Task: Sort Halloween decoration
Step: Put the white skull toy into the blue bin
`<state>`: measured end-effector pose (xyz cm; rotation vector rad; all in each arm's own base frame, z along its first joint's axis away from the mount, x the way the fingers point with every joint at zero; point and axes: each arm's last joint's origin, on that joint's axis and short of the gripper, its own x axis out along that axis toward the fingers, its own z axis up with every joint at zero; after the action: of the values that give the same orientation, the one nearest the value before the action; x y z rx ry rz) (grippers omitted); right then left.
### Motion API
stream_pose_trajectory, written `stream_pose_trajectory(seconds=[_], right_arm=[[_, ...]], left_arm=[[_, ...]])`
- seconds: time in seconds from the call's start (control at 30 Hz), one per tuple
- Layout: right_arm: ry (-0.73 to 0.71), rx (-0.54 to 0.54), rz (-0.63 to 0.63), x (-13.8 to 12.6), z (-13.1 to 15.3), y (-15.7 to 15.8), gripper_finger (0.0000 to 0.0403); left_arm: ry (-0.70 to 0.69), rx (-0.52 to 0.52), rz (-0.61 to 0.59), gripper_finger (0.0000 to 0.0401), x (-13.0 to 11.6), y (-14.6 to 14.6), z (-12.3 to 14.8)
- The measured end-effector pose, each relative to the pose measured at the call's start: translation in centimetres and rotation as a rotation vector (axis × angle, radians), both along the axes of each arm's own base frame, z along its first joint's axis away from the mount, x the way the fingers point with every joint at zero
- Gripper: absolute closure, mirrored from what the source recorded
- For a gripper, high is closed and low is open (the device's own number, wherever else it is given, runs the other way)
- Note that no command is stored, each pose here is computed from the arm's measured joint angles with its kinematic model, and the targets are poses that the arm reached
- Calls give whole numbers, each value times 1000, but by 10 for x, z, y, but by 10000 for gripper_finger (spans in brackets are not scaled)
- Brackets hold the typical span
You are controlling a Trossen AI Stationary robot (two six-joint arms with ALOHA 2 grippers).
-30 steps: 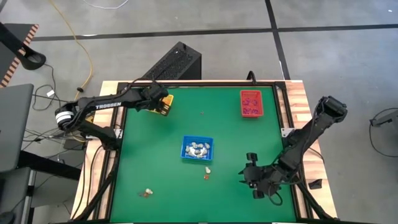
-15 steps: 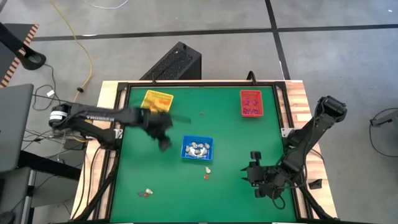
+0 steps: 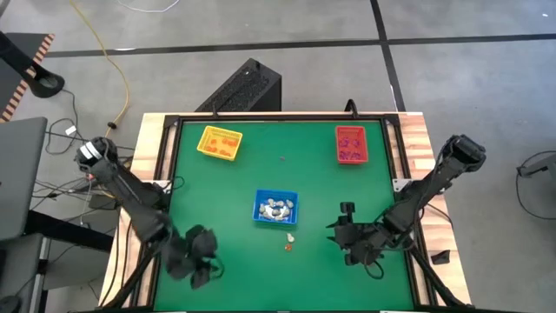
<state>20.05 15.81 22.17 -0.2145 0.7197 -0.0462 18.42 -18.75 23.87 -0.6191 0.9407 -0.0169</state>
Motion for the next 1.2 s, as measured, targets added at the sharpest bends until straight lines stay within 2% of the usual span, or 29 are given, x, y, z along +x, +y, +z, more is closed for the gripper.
stream_pose_trajectory(seconds=[0.2,0.5,0.83,1.2], right_arm=[[-15,13,-60,12,1,-13,230],[-4,35,-119,23,1,-29,230],[-6,61,-158,30,2,-40,230],[16,100,-111,29,1,-36,230]], left_arm=[[85,40,-49,214,-11,-29,-28],[169,155,-136,214,-6,-38,-59],[200,302,-181,214,-11,-33,-67],[222,343,-216,214,-9,-38,-82]])
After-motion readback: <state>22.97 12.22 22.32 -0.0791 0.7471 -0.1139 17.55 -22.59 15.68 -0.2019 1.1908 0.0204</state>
